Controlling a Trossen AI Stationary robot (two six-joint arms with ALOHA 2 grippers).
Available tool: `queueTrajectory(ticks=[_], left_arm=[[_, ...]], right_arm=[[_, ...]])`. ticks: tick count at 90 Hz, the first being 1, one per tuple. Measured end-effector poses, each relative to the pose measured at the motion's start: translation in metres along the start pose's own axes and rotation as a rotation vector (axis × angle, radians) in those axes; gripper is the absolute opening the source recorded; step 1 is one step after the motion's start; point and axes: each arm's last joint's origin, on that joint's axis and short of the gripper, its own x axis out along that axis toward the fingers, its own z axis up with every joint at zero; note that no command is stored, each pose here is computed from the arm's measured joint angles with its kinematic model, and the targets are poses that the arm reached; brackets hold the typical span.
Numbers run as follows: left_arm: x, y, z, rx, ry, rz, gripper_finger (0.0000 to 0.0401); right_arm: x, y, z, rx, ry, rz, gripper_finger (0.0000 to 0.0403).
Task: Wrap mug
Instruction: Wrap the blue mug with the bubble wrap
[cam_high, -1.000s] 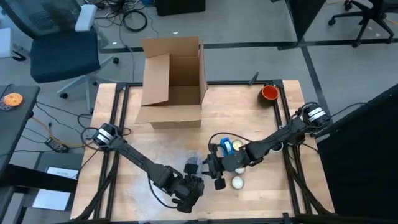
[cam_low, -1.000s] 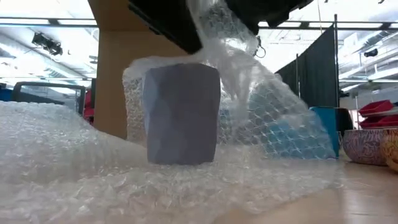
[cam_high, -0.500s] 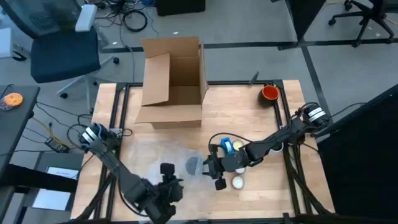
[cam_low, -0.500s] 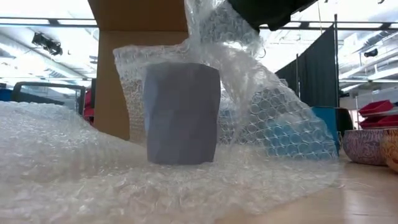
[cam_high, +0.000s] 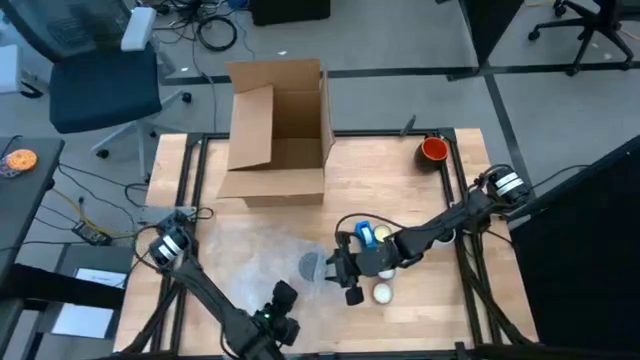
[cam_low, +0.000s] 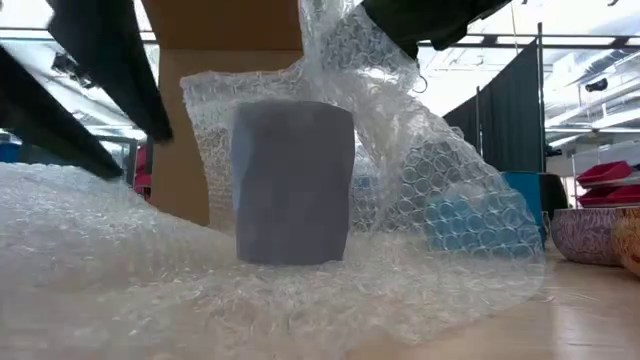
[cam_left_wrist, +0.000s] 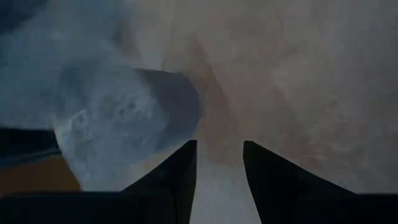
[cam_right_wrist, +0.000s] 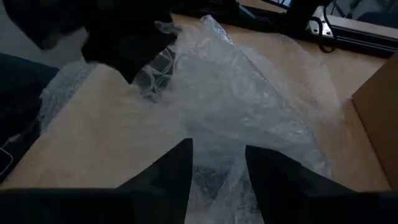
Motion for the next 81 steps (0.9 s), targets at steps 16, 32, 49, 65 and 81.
queueTrajectory(ticks=[16, 32, 49, 65, 81], left_arm=[[-0.005, 0.005, 0.005, -0.082, -0.026, 0.028, 0.0118], [-0.017, 0.013, 0.004, -0.136, 0.008, 0.046, 0.0118], [-0.042, 0.017, -0.002, -0.375, 0.031, 0.085, 0.0126], [-0.047, 0.011, -0.005, -0.404, 0.02, 0.094, 0.0165], [-0.034, 0.005, -0.006, -0.376, -0.047, 0.188, 0.0231]], right_arm=[[0.0, 0.0, 0.0, 0.002, 0.001, 0.0, 0.0126], [0.0, 0.0, 0.0, 0.01, 0.001, -0.001, 0.0126], [0.0, 0.0, 0.0, 0.031, 0.001, -0.001, 0.0126], [0.0, 0.0, 0.0, 0.041, 0.0, -0.001, 0.0126], [0.0, 0.001, 0.0, 0.045, 0.001, 0.0, 0.0126]])
